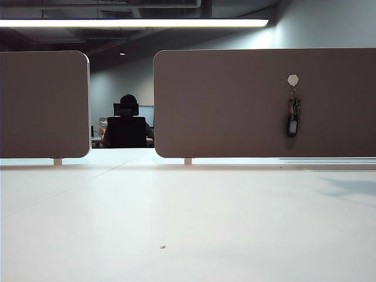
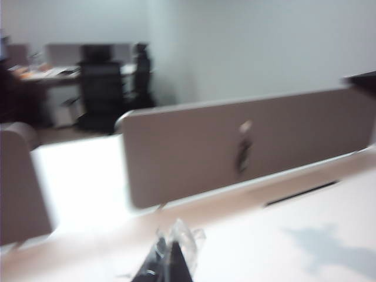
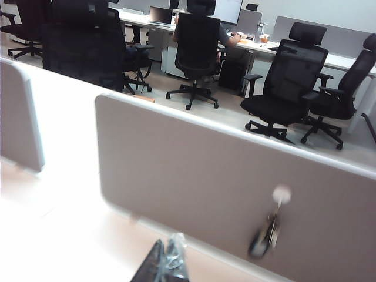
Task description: Hang the bunch of keys on the hook.
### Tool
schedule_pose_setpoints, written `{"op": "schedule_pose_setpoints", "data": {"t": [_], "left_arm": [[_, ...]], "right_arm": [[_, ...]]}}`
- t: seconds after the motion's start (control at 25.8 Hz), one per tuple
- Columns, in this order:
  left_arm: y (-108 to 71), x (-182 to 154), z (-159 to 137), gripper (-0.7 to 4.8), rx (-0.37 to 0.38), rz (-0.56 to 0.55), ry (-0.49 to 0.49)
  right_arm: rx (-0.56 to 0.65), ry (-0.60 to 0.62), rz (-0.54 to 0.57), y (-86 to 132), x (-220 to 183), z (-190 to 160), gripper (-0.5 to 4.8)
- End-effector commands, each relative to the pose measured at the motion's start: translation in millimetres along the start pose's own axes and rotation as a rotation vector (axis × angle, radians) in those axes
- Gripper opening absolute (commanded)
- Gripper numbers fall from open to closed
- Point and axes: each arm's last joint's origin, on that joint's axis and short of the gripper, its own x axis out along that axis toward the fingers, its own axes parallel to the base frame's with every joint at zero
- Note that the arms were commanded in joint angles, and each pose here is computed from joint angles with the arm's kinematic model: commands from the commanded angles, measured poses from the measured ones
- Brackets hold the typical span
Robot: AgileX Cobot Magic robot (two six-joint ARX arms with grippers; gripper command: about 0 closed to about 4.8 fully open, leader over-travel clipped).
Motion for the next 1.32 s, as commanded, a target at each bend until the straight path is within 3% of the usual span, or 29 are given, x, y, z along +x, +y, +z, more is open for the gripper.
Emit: {"op": "schedule_pose_setpoints", "data": {"t": [0.04, 0.15, 0.19, 0.27, 0.43, 0.54, 0.66, 0.81, 1.08, 1.32], "left_arm": [[2.8, -22.4, -33.1, -0.05, 0.028, 0.093, 0.104], [-1.5, -20.4, -72.3, -0.05, -0.021, -0.003, 0.094], [-4.1, -11.9, -94.4, -0.05, -0.097, -0.052, 0.095], [-7.0, 4.0, -129.7, -0.06, -0.167, -0.083, 0.065], [-11.4, 38.0, -189.4, -0.05, -0.17, -0.113, 0.002], [-13.7, 55.4, -232.5, -0.05, -0.198, -0.112, 0.028], [-15.5, 63.8, -277.0, -0.05, -0.287, -0.1, 0.114], [-16.1, 66.2, -305.1, -0.05, -0.315, -0.077, 0.151], [-15.9, 66.0, -314.5, -0.03, -0.319, -0.052, 0.192], [-15.9, 65.6, -316.2, 0.04, -0.318, -0.05, 0.209]], "right_arm": [[0.054, -0.056, -0.01, 26.2, -54.5, -25.5, -0.09], [0.049, -0.083, -0.021, 48.6, -96.4, -59.0, -0.09], [0.051, -0.081, -0.02, 55.6, -107.4, -74.0, -0.09], [0.08, -0.067, -0.018, 65.9, -120.9, -104.1, -0.09], [0.182, -0.009, -0.01, 80.0, -130.0, -170.8, -0.09], [0.2, 0.033, 0.01, 83.9, -122.3, -212.8, -0.09], [0.266, 0.049, 0.017, 87.0, -115.8, -249.0, -0.09], [0.28, 0.072, -0.027, 88.9, -112.7, -277.9, -0.09], [0.33, 0.167, 0.01, 96.8, -109.4, -330.2, -0.09], [0.287, 0.089, -0.01, 104.6, -110.5, -336.9, -0.09]]}}
